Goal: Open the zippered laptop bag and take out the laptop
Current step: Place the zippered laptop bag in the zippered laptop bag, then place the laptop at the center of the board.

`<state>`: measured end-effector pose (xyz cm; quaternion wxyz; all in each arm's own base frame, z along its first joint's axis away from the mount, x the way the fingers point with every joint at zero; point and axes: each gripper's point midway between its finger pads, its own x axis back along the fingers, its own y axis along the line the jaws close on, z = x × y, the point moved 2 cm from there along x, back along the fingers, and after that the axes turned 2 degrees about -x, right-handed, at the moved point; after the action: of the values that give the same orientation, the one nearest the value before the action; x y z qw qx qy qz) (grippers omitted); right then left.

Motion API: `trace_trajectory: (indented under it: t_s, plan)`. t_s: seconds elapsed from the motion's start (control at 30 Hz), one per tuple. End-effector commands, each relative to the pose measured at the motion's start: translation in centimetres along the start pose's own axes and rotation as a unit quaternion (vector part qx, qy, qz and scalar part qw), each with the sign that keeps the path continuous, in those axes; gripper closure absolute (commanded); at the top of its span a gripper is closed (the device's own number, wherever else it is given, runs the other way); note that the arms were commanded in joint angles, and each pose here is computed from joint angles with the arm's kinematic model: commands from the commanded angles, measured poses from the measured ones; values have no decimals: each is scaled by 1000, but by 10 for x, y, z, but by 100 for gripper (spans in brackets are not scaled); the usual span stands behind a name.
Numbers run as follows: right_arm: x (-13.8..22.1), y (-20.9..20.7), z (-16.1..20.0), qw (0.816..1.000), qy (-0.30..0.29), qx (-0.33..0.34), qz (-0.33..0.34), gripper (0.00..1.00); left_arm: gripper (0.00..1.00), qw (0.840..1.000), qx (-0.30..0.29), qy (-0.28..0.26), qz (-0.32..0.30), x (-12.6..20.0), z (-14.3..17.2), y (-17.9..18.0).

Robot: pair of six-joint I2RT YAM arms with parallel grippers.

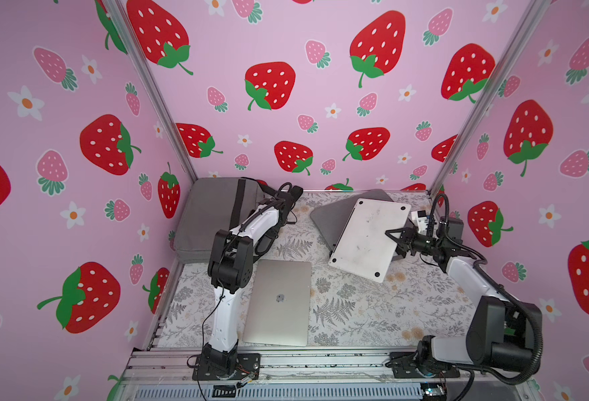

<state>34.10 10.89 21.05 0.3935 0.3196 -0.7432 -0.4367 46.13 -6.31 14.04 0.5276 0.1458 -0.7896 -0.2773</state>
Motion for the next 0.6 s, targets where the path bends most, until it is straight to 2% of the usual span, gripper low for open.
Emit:
trace_trajectory:
  t_s: [0.0,0.13,0.23,0.33,0.4,0.43,0.57]
  plan:
    - [3,37,4,996,20,62,-66,100,6,992,64,-36,104,43,-10,2]
    - [-2,43,8,994,31,68,-75,100,4,966,94,-50,237,74,-12,-22]
    - [-6,49,9,993,37,74,-83,100,4,928,112,-59,351,98,-11,-47]
    - [-10,55,10,992,42,77,-92,100,4,868,138,-68,471,127,-10,-75]
    - [-12,59,8,991,43,79,-99,100,4,820,156,-80,544,146,-13,-89]
    - [-13,61,7,991,42,80,-102,100,4,799,161,-86,573,154,-14,-95]
    - [-19,71,4,989,46,80,-115,100,5,729,170,-100,656,182,-18,-112]
